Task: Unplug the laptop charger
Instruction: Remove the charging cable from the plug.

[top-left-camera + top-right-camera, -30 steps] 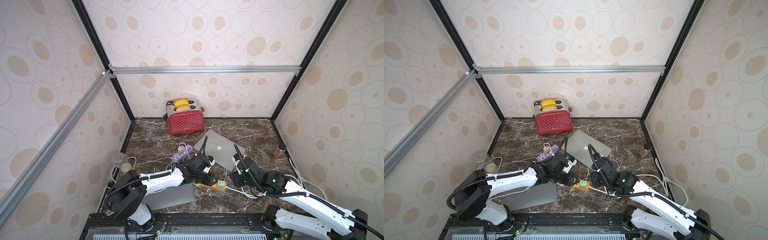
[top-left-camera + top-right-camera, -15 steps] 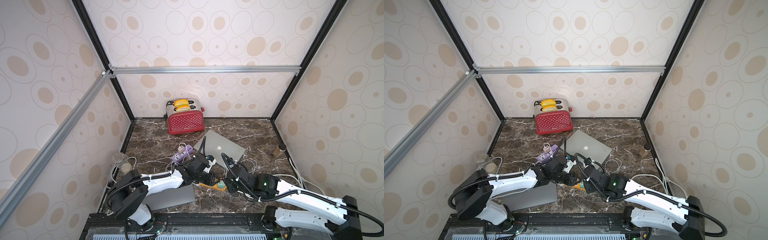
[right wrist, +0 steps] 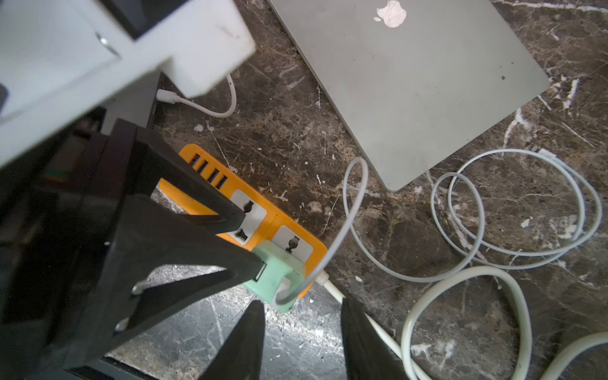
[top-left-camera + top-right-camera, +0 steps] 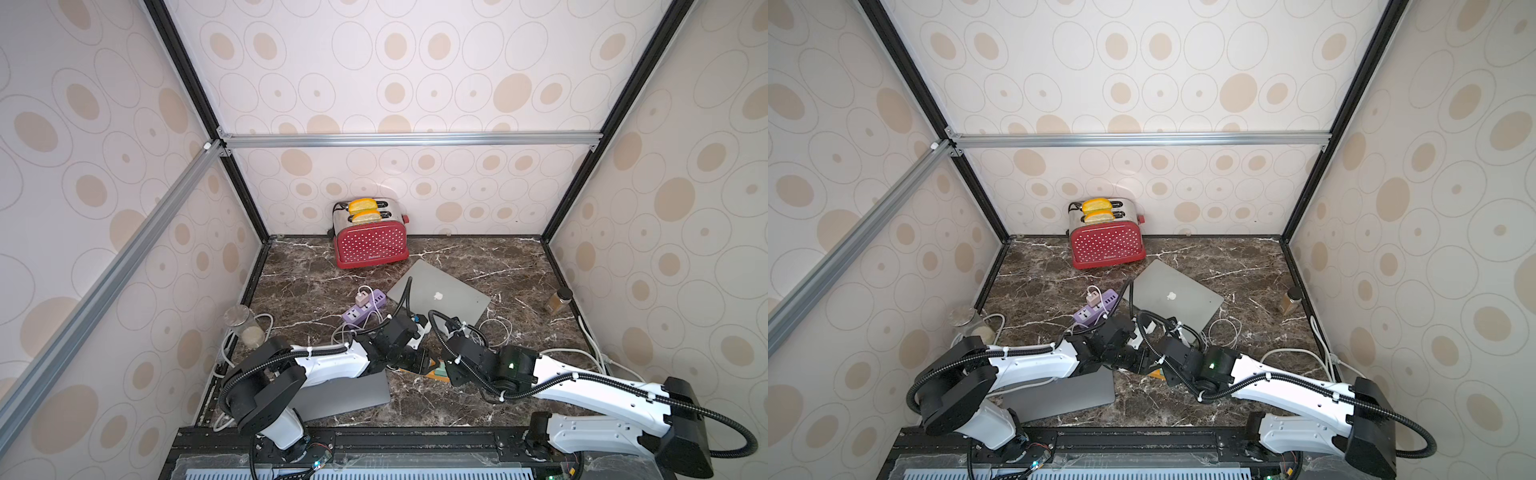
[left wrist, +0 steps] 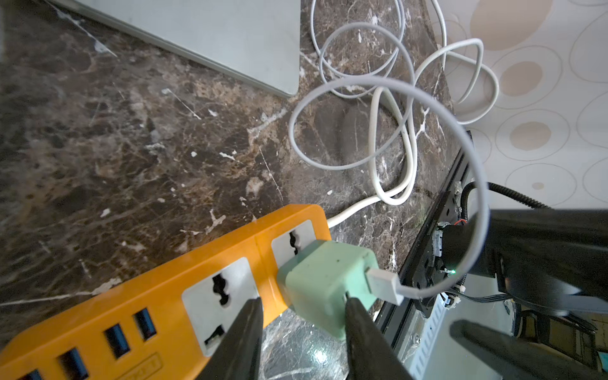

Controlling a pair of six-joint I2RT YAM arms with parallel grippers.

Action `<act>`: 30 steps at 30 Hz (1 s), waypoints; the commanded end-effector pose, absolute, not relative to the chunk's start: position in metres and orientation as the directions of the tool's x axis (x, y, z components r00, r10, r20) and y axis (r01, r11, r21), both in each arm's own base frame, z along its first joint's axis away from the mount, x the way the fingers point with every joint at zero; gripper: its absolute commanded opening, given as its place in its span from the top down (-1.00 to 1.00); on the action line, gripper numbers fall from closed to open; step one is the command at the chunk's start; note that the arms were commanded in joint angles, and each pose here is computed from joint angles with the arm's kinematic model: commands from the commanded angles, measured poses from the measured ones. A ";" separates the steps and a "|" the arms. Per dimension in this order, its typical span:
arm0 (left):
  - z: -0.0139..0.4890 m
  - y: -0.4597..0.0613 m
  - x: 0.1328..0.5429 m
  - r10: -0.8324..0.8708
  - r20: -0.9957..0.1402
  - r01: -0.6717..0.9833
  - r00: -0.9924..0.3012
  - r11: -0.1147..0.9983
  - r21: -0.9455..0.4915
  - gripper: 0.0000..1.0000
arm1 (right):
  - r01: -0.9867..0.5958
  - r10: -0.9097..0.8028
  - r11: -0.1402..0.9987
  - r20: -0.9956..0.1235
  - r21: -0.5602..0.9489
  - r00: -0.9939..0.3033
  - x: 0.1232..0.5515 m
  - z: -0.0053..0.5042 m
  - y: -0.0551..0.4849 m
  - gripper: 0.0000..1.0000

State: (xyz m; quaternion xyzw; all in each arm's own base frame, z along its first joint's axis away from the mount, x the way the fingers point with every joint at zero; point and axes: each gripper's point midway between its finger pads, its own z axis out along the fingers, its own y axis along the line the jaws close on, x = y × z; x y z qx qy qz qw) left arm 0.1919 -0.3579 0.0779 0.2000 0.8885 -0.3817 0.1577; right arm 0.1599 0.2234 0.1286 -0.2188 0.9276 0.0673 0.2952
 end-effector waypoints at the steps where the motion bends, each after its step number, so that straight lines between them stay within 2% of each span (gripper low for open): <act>1: 0.054 -0.347 0.184 0.250 -0.382 0.442 -0.890 0.679 -0.586 0.15 | -0.427 -0.340 0.904 -0.591 0.008 -0.732 0.163 0.133 0.230 0.25; 10: 0.052 -0.348 0.184 0.244 -0.375 0.433 -0.894 0.681 -0.591 0.15 | -0.428 -0.366 0.903 -0.548 -0.015 -0.752 0.161 0.117 0.236 0.40; 19: 0.052 -0.349 0.185 0.242 -0.371 0.429 -0.897 0.679 -0.595 0.15 | -0.425 -0.364 0.905 -0.541 -0.015 -0.758 0.161 0.109 0.238 0.44; 30: 0.050 -0.348 0.184 0.240 -0.369 0.426 -0.898 0.681 -0.595 0.15 | -0.418 -0.362 0.908 -0.522 -0.012 -0.772 0.160 0.098 0.240 0.71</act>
